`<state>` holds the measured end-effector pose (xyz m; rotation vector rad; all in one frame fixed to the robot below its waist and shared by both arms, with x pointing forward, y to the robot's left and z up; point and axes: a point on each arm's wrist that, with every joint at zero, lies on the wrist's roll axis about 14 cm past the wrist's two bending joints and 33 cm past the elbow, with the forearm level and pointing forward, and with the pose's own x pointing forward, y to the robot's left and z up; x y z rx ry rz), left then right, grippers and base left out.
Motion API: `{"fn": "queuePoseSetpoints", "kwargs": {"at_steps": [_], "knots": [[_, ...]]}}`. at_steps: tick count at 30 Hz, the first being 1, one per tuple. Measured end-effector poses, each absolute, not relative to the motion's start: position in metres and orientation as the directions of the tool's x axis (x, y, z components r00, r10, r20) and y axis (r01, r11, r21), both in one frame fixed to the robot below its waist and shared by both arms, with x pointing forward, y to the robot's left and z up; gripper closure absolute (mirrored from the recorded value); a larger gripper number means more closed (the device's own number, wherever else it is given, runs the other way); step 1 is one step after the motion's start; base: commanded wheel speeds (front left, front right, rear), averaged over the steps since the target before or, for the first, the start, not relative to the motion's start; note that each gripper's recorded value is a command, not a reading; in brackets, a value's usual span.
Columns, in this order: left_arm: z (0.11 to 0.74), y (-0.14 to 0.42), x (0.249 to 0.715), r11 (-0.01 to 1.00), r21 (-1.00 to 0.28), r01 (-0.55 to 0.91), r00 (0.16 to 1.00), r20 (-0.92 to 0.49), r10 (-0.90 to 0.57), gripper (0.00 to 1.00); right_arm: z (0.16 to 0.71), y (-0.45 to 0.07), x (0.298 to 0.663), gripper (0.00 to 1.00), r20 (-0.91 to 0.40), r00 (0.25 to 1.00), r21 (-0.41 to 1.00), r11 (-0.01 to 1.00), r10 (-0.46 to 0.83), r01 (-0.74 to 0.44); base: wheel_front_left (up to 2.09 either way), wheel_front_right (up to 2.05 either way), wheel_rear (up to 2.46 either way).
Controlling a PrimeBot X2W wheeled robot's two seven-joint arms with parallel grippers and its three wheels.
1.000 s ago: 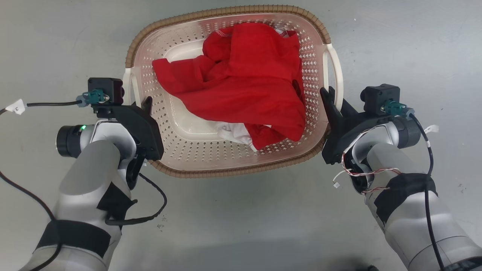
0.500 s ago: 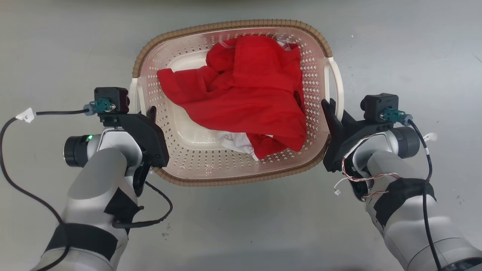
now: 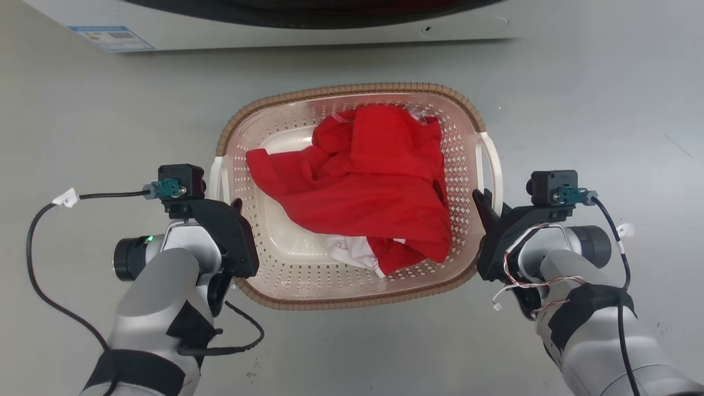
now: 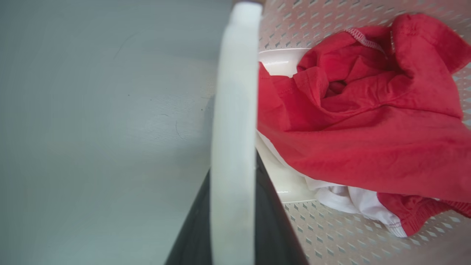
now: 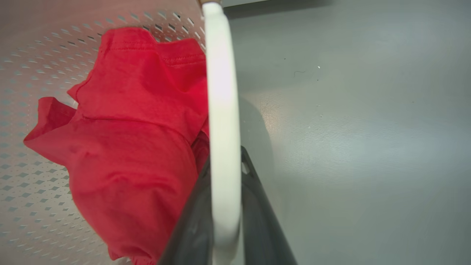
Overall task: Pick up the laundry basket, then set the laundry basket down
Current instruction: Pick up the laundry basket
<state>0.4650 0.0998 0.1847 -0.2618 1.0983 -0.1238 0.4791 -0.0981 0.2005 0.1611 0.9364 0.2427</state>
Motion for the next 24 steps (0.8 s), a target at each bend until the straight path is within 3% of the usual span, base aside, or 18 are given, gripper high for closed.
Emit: {"fn": "queuePoseSetpoints", "kwargs": {"at_steps": [24], "knots": [[0.247, 0.099, 0.399, 0.952, -0.296, -0.075, 0.376, -0.893, -0.248, 1.0, 0.254, -0.099, 0.408, 1.0, -0.844, 0.456, 0.288, 0.956, 0.284, -0.063, 0.0, 0.0, 0.0]]}}
